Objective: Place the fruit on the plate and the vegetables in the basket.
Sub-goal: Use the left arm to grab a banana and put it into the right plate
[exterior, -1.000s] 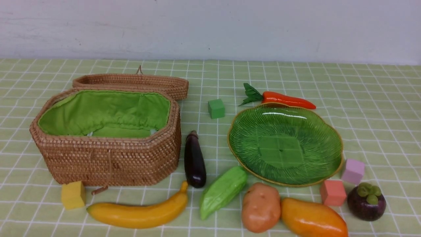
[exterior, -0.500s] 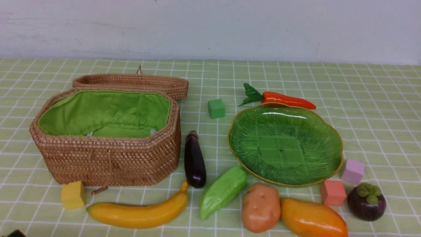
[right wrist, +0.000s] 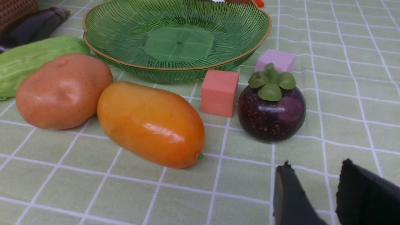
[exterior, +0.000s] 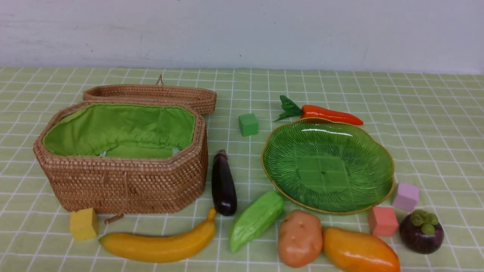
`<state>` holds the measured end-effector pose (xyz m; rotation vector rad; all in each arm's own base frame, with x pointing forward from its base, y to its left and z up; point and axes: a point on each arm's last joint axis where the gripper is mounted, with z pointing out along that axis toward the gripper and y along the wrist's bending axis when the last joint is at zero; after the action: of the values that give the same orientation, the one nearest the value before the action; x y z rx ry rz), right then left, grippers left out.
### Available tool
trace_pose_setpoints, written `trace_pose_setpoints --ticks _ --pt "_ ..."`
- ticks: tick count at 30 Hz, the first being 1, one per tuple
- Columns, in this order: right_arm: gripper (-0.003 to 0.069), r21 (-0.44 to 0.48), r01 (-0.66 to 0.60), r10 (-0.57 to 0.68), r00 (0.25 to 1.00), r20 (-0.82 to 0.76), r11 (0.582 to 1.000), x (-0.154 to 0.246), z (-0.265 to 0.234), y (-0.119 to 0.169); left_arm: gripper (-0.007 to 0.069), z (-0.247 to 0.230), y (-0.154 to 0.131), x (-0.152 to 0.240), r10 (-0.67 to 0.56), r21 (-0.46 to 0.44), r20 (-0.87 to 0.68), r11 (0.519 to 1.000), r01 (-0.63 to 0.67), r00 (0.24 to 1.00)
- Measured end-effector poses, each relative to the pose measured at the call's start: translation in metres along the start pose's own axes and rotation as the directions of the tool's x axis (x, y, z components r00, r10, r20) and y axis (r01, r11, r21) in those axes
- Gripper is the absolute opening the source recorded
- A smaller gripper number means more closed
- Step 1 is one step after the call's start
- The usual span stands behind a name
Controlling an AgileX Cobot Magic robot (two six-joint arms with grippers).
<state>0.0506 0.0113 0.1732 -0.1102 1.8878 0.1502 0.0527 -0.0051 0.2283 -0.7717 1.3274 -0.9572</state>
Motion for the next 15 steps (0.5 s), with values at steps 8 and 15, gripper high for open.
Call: trace_pose_setpoints --ticks 8,15 --pt "0.0240 0.000 0.000 0.000 1.000 0.000 1.000 0.000 0.000 0.000 -0.0013 0.026 -0.074 -0.001 0.420 0.037 -0.612 0.861 -0.507 0.670" --pt "0.0240 0.000 0.000 0.000 1.000 0.000 1.000 0.000 0.000 0.000 -0.0013 0.061 -0.092 -0.001 0.498 0.190 -0.804 0.734 -0.652 0.326"
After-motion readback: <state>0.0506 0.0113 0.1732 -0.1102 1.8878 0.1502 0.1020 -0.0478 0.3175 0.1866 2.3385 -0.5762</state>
